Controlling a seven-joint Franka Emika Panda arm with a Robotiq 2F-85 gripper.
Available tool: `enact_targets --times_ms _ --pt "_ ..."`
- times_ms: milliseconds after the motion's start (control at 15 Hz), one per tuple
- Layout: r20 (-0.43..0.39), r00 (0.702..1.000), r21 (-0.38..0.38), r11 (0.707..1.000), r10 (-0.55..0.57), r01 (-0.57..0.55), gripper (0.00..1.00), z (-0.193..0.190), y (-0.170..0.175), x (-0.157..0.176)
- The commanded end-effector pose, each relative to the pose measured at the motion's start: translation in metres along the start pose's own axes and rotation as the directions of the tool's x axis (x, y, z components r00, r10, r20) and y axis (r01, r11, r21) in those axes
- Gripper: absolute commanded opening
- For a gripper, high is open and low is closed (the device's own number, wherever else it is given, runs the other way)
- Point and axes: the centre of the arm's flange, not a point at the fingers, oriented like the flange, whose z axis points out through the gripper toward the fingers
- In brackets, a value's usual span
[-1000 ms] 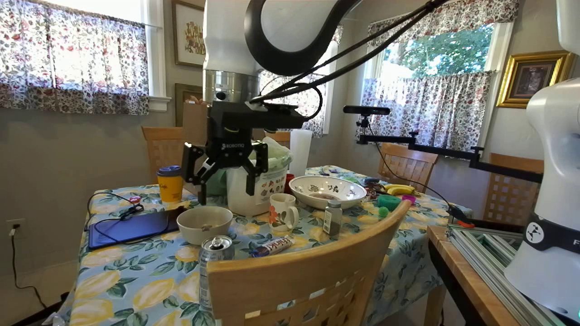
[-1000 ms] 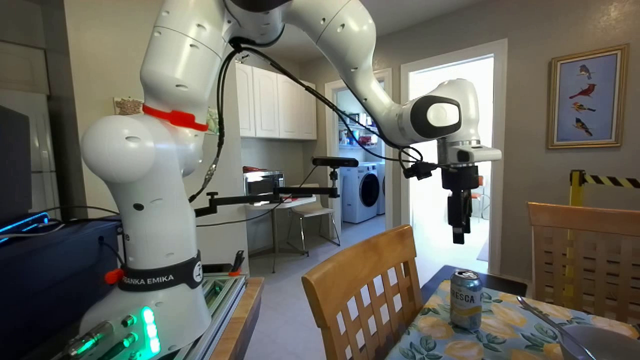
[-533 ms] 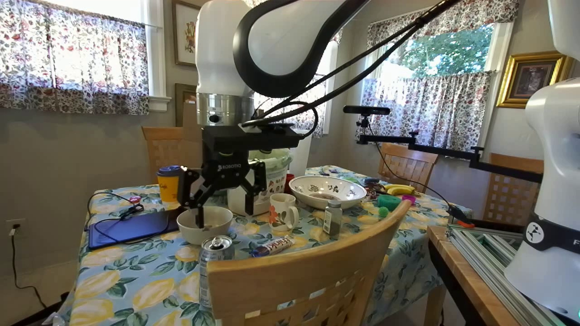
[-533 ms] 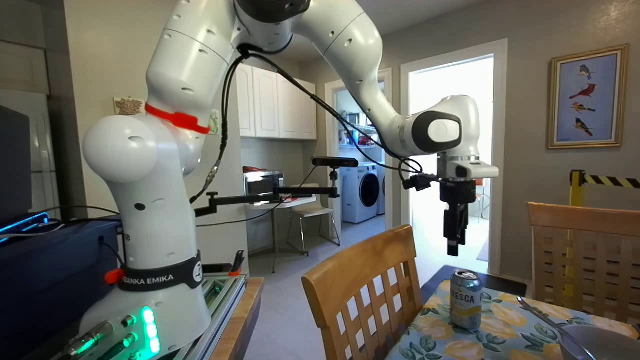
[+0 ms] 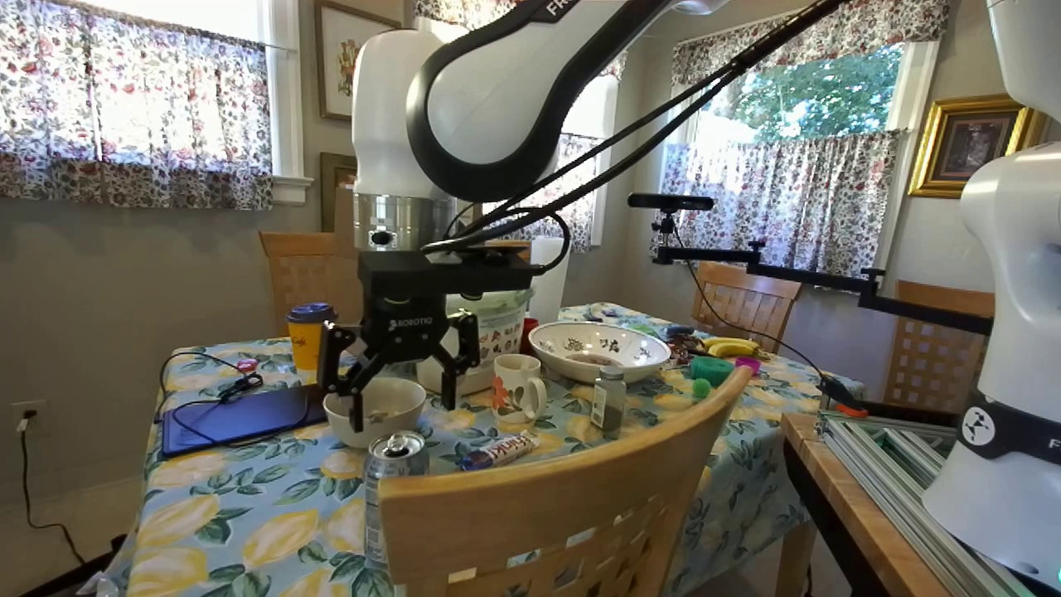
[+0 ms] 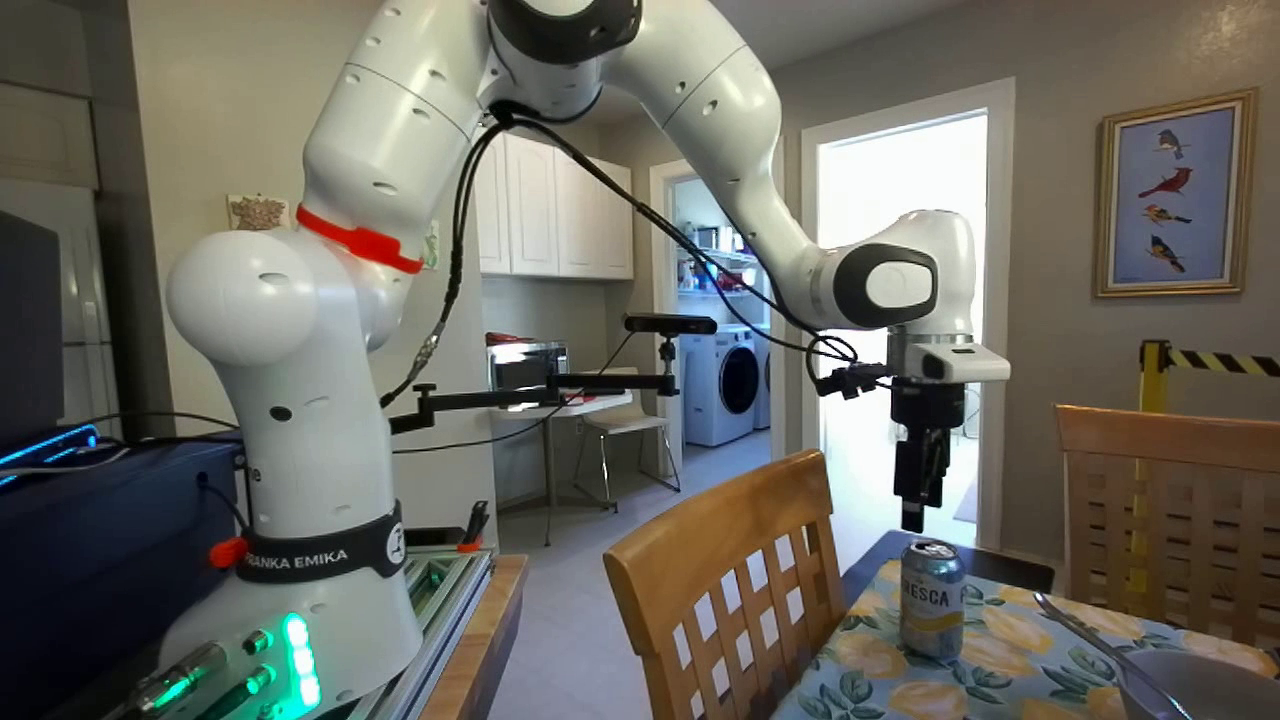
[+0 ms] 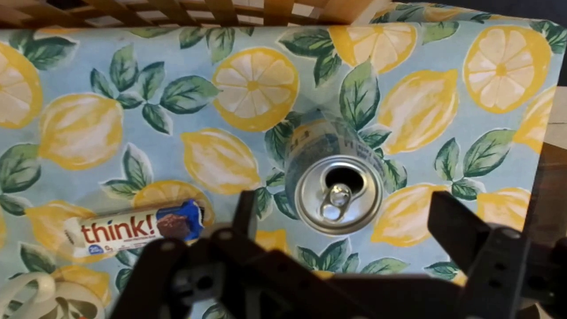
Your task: Move the can to the right
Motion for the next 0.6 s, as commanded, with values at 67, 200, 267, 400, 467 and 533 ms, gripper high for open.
enact_targets --times_ms 67,200,267,400,467,533 --pt "0.003 1.000 0.002 1.000 0.010 -0.010 1.00 0.0016 0.0006 0.0029" --pt "0.002 1.000 0.003 1.000 0.011 -0.011 1.00 0.0011 0.0004 0.0032" --pt "0.035 0.999 0.011 1.000 -0.018 0.018 1.00 -0.0012 0.0005 0.0014" --pt "0.030 0.998 -0.004 0.999 -0.050 0.051 1.00 -0.0039 -0.0011 -0.0043" --pt "0.032 0.997 -0.012 0.998 -0.066 0.066 1.00 -0.0030 -0.0020 -0.0048" --pt "0.035 0.997 -0.015 0.997 -0.074 0.075 1.00 -0.0031 -0.0020 -0.0050"
